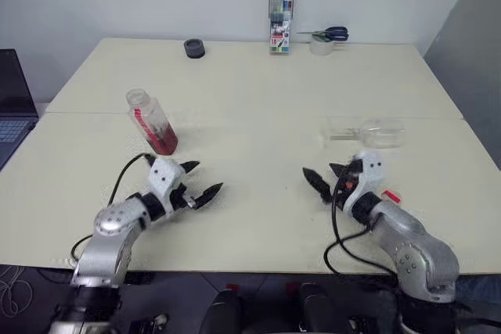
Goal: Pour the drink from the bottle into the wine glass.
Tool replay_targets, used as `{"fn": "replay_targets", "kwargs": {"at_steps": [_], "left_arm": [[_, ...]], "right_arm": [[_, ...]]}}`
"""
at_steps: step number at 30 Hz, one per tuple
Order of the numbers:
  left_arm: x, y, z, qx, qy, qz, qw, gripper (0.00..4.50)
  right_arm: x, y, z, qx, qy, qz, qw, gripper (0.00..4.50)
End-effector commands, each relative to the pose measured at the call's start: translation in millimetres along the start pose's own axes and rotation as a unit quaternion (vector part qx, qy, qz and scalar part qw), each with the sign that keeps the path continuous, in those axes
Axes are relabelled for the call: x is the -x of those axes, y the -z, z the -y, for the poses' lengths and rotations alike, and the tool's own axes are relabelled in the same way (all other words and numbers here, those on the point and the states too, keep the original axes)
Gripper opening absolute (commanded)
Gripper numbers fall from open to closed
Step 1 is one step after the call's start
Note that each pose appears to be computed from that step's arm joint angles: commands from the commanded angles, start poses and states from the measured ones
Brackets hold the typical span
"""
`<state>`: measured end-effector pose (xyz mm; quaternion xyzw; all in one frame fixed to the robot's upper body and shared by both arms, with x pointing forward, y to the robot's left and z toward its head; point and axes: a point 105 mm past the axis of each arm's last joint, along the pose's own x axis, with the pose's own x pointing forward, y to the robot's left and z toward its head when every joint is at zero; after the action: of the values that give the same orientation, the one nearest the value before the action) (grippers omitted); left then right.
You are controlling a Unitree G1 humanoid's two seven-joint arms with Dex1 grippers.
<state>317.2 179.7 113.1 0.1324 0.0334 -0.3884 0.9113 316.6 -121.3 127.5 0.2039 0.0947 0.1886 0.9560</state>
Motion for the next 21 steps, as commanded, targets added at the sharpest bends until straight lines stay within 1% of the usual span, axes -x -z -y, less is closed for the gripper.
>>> {"fn": "replay_targets", "kwargs": {"at_steps": [1, 5, 7, 9, 12, 16, 21], "left_arm": [[-10, -28, 8, -0.016, 0.085, 0.024, 0.996, 4.46], [-13, -44, 17, -0.009, 0.173, 0.02, 0.985, 4.46], [-12, -50, 21, -0.012, 0.214, 0.01, 0.977, 4.46], [-11, -53, 22, -0.023, 0.235, 0.003, 0.972, 4.46], [-11, -54, 20, -0.031, 0.24, 0.0, 0.97, 4.46], [-12, -53, 19, -0.032, 0.239, -0.001, 0.97, 4.46], [-13, -52, 18, -0.034, 0.238, 0.001, 0.971, 4.46]], "right_arm": [[-9, -24, 12, -0.092, 0.039, 0.045, 0.994, 4.5], [-20, -33, 14, -0.173, 0.047, 0.061, 0.982, 4.5], [-26, -34, 19, -0.22, 0.067, 0.072, 0.971, 4.5], [-32, -36, 21, -0.261, 0.073, 0.081, 0.959, 4.5], [-41, -39, 23, -0.286, 0.078, 0.089, 0.951, 4.5], [-50, -46, 36, -0.32, 0.101, 0.105, 0.936, 4.5], [-62, -55, 44, -0.355, 0.101, 0.117, 0.922, 4.5]]}}
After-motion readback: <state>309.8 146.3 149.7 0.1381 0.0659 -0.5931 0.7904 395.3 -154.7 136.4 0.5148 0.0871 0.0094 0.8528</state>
